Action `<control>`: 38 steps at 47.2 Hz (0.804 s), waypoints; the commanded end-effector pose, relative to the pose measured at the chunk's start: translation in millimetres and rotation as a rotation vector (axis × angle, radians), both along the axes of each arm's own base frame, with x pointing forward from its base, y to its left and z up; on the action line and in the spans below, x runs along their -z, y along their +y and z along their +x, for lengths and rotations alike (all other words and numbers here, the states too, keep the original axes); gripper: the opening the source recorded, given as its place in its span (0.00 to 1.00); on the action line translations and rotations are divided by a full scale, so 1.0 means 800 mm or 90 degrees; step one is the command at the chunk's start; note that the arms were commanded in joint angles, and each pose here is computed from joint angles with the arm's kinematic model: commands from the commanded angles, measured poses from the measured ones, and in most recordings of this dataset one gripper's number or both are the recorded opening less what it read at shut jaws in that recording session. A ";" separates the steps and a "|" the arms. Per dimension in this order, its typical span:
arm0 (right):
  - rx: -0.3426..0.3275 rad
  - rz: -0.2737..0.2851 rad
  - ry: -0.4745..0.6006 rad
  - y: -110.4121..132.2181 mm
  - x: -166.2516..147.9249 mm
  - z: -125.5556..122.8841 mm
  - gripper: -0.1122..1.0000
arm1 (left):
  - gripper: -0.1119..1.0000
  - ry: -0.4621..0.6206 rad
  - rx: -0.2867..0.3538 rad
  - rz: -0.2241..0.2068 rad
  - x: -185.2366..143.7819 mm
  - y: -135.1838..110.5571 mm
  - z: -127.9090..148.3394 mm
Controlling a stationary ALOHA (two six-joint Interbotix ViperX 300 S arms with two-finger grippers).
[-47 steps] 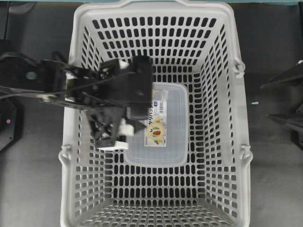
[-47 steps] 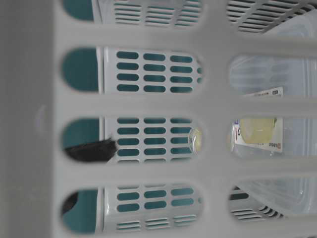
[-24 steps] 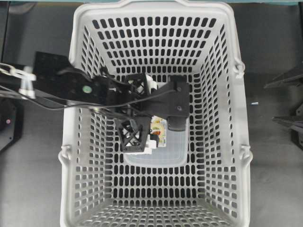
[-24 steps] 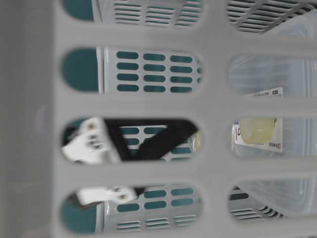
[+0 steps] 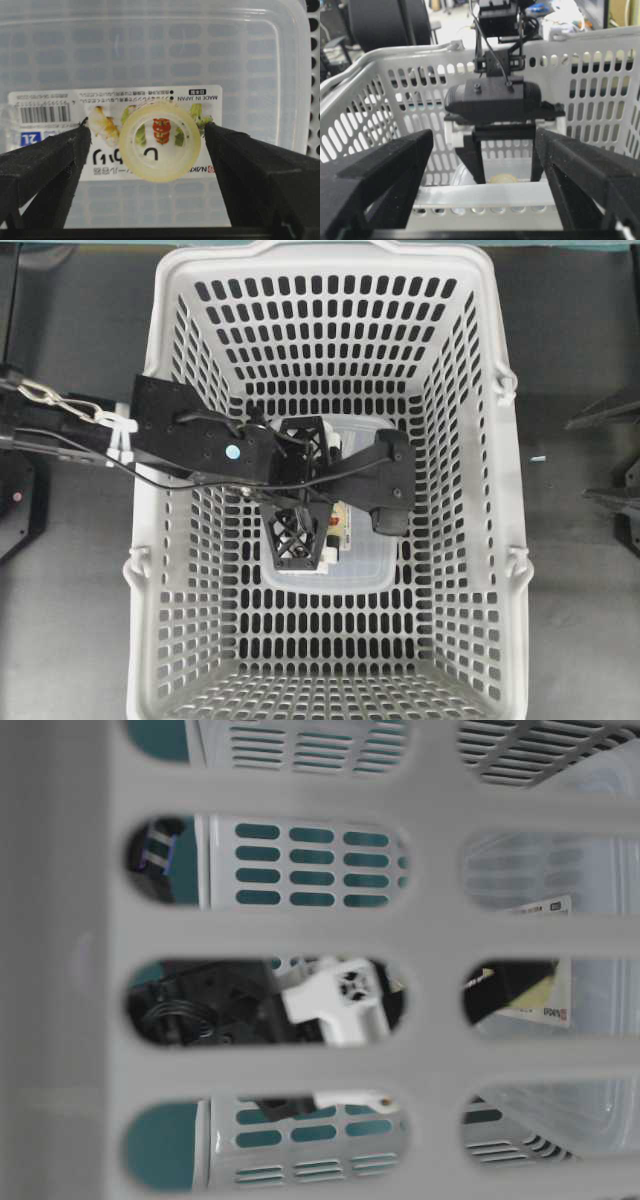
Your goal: Pick up the cellophane tape from the shopping basket with the left arm.
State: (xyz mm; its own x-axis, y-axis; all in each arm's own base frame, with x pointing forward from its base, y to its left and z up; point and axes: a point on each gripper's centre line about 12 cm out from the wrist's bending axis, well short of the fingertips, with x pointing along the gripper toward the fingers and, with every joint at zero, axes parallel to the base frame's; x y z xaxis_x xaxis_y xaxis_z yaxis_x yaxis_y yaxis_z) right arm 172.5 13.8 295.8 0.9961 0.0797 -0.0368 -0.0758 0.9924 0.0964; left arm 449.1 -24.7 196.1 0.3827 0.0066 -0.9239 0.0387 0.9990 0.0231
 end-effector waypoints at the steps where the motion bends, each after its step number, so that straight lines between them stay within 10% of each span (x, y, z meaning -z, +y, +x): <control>1: -0.002 0.004 -0.004 0.001 -0.004 0.001 0.82 | 0.92 -0.005 0.006 0.002 -0.001 -0.002 0.002; 18: -0.002 0.004 0.000 0.001 -0.001 0.001 0.82 | 0.74 0.000 0.022 0.009 -0.003 -0.005 0.003; 22: -0.002 0.004 0.001 0.001 0.000 0.001 0.82 | 0.54 -0.017 0.036 0.013 -0.024 -0.008 0.003; 38: -0.002 0.004 0.003 0.001 0.002 0.001 0.82 | 0.55 -0.061 0.051 0.023 -0.169 -0.006 0.000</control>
State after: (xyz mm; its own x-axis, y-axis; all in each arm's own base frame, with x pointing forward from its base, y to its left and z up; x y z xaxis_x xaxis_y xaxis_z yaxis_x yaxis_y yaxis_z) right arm 172.4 13.8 292.4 0.9958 0.0796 -0.0460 -0.0749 0.9925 0.0964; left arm 453.3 -29.9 281.6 0.4222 0.0043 -0.9065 0.1186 0.9911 0.0599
